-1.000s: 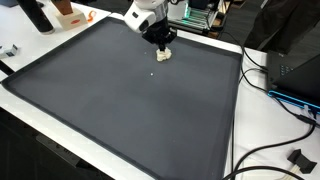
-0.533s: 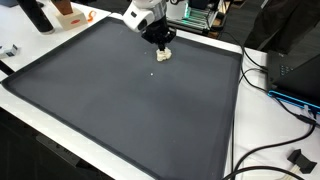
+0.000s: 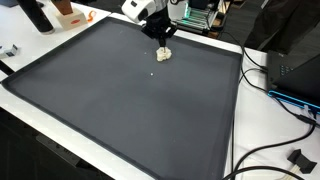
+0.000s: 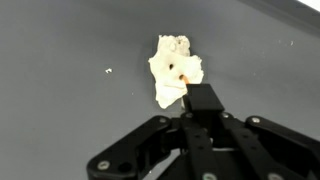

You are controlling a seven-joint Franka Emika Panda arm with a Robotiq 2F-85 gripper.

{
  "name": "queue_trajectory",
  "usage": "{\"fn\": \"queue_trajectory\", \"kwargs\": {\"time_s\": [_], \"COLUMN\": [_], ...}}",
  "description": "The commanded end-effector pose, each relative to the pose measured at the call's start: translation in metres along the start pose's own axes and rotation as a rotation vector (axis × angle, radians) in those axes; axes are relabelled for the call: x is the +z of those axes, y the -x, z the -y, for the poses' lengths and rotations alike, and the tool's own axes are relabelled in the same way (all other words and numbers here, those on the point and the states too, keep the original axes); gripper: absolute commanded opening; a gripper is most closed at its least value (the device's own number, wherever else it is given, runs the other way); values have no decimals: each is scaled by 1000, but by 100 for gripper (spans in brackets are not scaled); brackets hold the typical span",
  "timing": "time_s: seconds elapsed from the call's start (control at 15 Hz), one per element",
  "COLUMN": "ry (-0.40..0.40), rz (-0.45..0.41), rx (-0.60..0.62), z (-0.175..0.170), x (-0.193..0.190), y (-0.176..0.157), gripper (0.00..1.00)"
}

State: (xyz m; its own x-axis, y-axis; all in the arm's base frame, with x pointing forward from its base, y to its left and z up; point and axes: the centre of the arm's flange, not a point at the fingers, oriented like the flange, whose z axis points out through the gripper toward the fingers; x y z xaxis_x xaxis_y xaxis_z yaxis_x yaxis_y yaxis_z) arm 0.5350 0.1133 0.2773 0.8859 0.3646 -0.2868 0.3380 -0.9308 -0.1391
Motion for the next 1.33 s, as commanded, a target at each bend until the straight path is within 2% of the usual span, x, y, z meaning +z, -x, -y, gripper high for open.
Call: {"fn": "queue_trajectory", "kwargs": {"time_s": [0.0, 0.73, 0.8, 1.2, 1.27], "ry": [10, 61, 39, 42, 42], "rz": [-14, -60, -68, -75, -75], "rx": [9, 32, 19, 22, 22], "z": [10, 22, 17, 19, 19], "x": [-23, -82, -80, -85, -85], "y": [21, 47, 34, 37, 37], "gripper": [3, 3, 13, 13, 3]}}
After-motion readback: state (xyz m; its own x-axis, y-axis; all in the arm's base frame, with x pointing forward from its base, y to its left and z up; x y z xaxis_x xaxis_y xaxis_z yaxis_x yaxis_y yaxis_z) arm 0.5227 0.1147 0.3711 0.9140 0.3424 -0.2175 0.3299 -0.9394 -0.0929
